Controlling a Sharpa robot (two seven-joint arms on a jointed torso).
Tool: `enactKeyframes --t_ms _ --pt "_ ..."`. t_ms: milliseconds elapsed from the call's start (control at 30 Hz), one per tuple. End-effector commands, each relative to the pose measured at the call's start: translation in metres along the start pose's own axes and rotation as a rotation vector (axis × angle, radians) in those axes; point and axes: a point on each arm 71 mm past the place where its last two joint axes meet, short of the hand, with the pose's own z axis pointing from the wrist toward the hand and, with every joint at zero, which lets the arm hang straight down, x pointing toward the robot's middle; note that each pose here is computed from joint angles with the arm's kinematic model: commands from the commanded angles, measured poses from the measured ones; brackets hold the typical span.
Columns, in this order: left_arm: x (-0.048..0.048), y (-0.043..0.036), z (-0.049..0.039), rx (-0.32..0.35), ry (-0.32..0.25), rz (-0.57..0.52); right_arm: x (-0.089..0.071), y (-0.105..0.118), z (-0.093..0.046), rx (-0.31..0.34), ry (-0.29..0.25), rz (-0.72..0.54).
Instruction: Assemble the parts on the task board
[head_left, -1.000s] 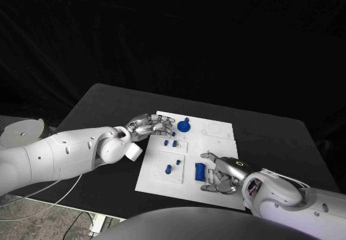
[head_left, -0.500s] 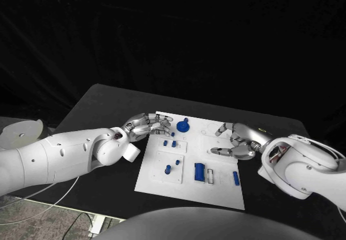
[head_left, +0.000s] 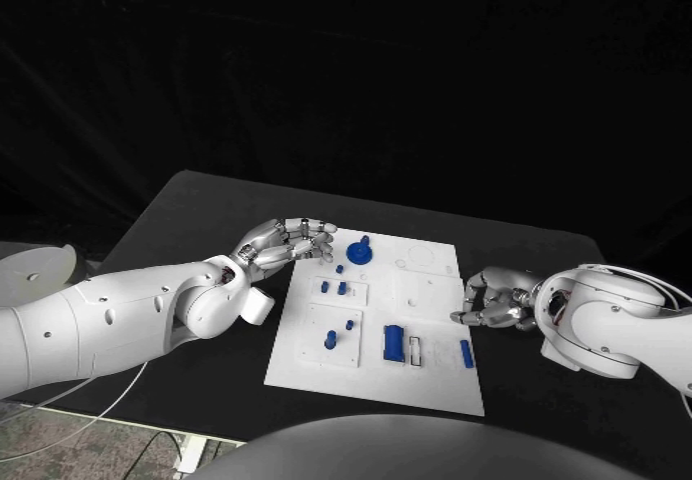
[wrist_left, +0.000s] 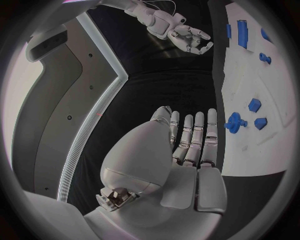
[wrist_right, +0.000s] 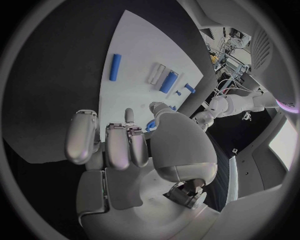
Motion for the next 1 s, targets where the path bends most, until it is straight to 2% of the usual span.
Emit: enactKeyframes --t_ms 33,600,1000 --pt "0.004 -0.0029 0.0031 0.044 0.014 0.035 0.011 -0.008 0.003 0.086 0.064 -0.104" --pt "0.003 0.0006 0.0052 0.01 0.024 0.032 0.029 -0.005 0.012 0.089 0.026 -0.219" --pt "0.0017 0.0029 0.0061 -0.014 0.028 0.024 0.04 -0.008 0.015 0.1 0.055 -0.258"
